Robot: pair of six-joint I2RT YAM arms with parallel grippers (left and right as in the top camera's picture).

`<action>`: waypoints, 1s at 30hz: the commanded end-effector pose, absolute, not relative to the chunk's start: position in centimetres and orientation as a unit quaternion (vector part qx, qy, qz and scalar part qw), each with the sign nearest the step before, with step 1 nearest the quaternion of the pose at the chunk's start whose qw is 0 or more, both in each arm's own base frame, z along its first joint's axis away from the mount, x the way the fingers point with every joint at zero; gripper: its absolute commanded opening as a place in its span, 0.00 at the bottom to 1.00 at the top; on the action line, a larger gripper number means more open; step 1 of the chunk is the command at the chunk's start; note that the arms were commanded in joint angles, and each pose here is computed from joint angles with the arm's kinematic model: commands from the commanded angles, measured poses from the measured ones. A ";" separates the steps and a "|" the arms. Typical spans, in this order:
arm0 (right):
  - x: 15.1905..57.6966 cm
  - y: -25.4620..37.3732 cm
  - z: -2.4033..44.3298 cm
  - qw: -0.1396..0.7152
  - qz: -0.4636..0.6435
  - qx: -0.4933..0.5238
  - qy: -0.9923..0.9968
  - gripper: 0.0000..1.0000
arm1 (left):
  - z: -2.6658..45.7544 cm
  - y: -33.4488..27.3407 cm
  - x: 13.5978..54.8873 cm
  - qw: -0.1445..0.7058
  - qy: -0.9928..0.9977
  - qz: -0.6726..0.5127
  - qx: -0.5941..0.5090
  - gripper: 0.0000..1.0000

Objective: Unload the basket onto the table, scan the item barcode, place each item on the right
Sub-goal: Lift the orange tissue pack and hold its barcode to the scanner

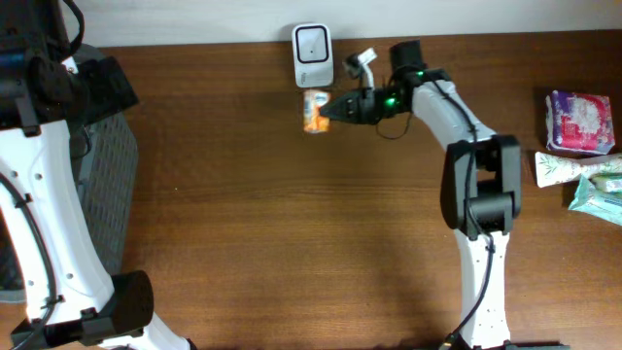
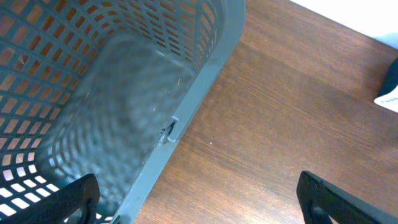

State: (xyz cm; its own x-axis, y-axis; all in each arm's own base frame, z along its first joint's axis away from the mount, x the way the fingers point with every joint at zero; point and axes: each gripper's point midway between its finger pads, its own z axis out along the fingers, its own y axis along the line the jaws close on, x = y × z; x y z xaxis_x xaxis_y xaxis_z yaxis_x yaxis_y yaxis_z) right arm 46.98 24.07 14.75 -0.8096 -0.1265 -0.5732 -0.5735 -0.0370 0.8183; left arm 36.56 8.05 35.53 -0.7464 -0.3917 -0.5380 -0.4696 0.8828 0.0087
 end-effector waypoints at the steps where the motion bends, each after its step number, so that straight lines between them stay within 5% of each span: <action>1: 45.7 24.3 20.7 0.198 0.673 -0.296 0.648 0.04 | 36.2 8.2 36.4 0.281 0.929 0.076 -0.229 0.99; 7: 41.5 22.4 31.8 0.288 0.640 -0.364 0.613 0.04 | 36.2 8.2 36.3 0.281 0.929 0.076 -0.229 0.99; 19: 42.3 21.9 27.4 0.286 0.540 -0.370 0.700 0.04 | 36.2 8.2 36.4 0.281 0.929 0.076 -0.229 0.99; 21: 44.1 20.9 23.5 0.262 0.436 -0.347 0.788 0.04 | 36.2 8.2 36.4 0.281 0.929 0.076 -0.229 0.99; 24: 48.0 15.7 17.0 0.230 0.129 -0.254 0.931 0.04 | 36.2 8.2 36.4 0.281 0.929 0.076 -0.229 0.99; 30: 54.3 16.1 16.8 0.336 -0.115 -0.237 0.904 0.04 | 36.2 8.2 36.4 0.281 0.929 0.076 -0.229 0.99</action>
